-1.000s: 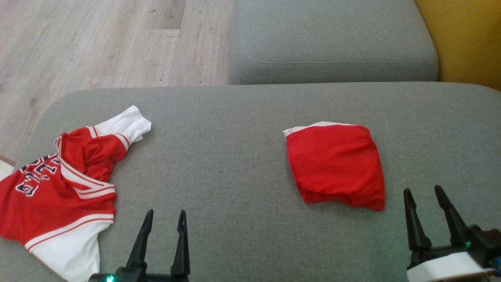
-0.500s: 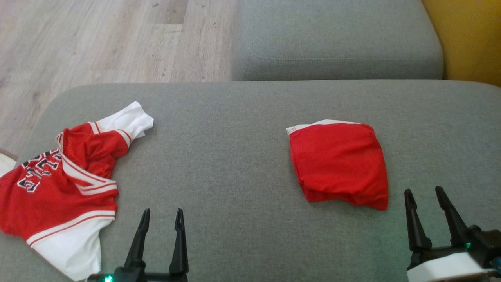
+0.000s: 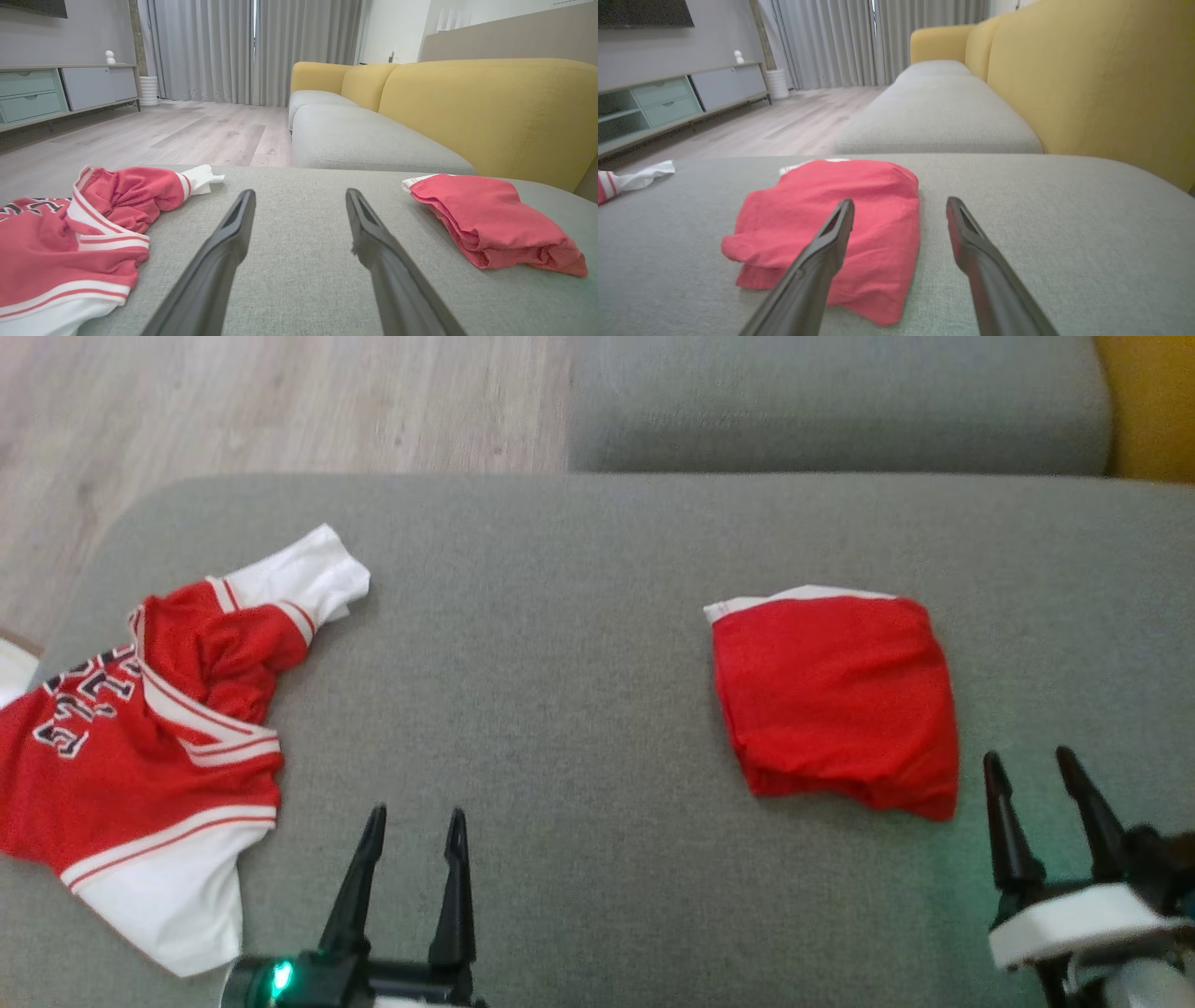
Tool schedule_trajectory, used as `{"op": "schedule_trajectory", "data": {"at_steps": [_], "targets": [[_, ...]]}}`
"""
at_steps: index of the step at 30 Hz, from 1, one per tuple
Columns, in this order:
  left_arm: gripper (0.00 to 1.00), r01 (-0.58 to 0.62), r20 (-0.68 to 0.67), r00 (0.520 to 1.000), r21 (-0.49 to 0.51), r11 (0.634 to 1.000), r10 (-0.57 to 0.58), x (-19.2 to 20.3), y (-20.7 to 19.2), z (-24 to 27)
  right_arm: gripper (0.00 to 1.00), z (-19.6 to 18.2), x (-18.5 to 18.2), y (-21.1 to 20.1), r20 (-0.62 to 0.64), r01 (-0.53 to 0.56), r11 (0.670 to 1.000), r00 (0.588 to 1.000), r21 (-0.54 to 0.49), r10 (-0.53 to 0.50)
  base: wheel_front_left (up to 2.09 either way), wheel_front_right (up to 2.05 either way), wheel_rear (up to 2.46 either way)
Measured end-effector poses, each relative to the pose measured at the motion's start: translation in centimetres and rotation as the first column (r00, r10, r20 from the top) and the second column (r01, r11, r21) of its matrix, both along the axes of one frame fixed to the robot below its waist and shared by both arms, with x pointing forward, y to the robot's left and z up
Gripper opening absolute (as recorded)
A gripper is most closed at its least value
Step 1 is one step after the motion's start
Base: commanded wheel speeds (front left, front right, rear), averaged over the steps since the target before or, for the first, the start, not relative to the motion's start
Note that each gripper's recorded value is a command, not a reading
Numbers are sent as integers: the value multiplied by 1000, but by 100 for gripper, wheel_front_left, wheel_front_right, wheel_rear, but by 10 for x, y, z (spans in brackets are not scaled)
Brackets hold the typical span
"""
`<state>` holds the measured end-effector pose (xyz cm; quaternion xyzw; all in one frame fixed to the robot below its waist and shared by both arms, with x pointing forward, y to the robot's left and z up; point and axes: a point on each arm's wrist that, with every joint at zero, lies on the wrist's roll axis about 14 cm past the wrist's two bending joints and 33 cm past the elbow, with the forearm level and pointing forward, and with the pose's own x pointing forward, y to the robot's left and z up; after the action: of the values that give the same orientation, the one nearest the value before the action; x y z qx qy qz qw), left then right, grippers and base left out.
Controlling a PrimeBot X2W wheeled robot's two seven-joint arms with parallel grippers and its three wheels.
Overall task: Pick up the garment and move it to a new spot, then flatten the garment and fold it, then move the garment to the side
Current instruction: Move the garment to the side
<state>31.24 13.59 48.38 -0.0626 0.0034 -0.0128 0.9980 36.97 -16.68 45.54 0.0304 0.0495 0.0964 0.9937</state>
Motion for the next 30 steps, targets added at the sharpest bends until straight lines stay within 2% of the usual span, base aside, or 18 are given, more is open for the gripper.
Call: {"op": "schedule_trajectory", "data": {"at_steps": [5,6,10,17,19,20,21,22,26,30], "targets": [[100,20,18,1000,-7,1000,-20,21,-7,6,100,-23,28,-5,-92,-13,1000,996,-10,13,0,0,0],[100,28,16,999,-6,1000,-28,29,-9,6,100,-33,39,-4,-148,-19,1000,989,-2,19,0,0,0],[100,52,-9,999,-9,999,-52,39,-17,-2,100,-46,64,1,-224,-26,1000,974,17,29,0,0,0],[100,81,-23,996,-14,997,-81,59,-27,-9,100,-85,84,2,-392,-33,999,919,19,38,0,0,0],[100,88,-24,996,-13,996,-89,63,-29,-10,100,-95,83,11,-437,-40,998,898,50,58,0,0,0],[100,90,-26,996,-15,996,-90,64,-29,-10,89,-95,84,15,-441,-39,996,895,75,68,0,0,0],[100,87,-28,996,-19,996,-88,64,-29,-11,28,-95,86,18,-445,-37,994,892,99,78,0,0,0],[100,80,-33,996,-17,997,-81,64,-28,-12,0,-95,87,20,-446,-40,993,891,113,86,0,0,0],[100,89,-40,995,-20,996,-90,66,-31,-15,0,-91,88,11,-428,-57,995,899,87,89,0,0,0],[100,101,-20,995,-44,994,-102,73,-37,-10,0,-86,89,-31,-410,-38,999,911,-17,28,0,0,0]]}}
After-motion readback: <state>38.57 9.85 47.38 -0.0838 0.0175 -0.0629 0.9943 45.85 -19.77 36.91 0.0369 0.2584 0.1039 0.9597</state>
